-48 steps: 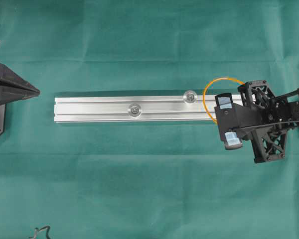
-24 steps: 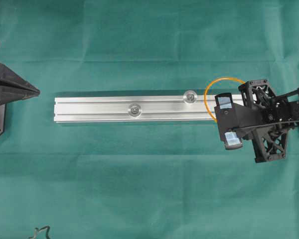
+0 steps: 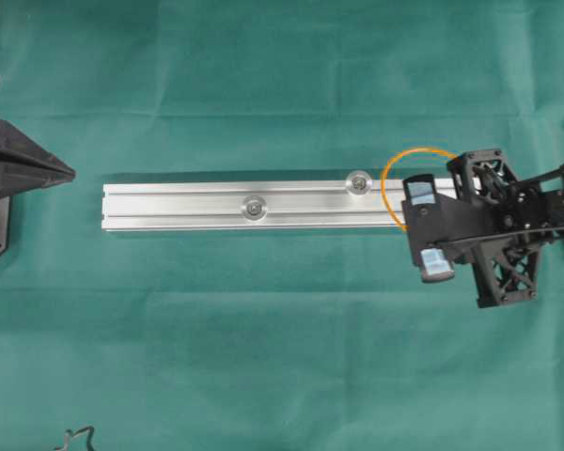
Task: Hook the rubber onto the shaft.
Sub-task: 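Carry the band leftward along the rail toward the right peg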
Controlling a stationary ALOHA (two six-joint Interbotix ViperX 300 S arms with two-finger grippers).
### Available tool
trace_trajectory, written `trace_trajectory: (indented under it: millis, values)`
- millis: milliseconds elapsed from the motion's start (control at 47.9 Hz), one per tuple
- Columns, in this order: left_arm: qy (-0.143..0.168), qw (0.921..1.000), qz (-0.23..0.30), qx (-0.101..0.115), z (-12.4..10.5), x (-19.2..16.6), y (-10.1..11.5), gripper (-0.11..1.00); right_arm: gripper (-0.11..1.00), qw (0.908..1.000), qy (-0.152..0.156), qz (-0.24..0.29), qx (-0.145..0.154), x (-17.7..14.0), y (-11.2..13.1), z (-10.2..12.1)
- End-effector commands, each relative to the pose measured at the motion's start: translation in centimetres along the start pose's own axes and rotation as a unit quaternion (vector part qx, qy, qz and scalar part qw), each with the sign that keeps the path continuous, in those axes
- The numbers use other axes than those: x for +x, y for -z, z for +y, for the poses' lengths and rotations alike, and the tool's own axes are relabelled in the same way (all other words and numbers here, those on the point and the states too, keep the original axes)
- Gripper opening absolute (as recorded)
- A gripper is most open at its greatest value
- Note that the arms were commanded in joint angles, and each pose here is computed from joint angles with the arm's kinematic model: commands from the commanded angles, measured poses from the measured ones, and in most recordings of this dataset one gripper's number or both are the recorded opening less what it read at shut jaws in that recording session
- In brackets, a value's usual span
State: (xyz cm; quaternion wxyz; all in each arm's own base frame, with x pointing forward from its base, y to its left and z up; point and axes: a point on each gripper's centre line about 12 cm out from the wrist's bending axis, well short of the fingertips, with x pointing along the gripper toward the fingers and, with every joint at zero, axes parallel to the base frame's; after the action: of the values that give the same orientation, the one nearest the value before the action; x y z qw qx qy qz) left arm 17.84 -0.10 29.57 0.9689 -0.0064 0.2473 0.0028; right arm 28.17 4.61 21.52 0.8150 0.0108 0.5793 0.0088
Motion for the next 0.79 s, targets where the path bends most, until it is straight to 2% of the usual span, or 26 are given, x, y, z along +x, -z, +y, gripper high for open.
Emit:
trace_trajectory:
  millis: [0,564,773]
  values:
    - [-0.002,0.9999,-0.012,0.001,0.1,-0.2,-1.0,0.02,0.05,0.9998,0.000,-0.018,0.006,-0.6,-1.4,-0.1]
    - [-0.002,0.9999,-0.012,0.001,0.1,-0.2,-1.0,0.02,0.05,0.9993,0.005,-0.030,0.023,0.8,-8.0,-0.4]
    - [-0.002,0.9999,-0.012,0.001,0.1,-0.2,-1.0,0.02,0.05,0.9992,0.006,-0.028,0.027,1.3,-8.8,-0.5]
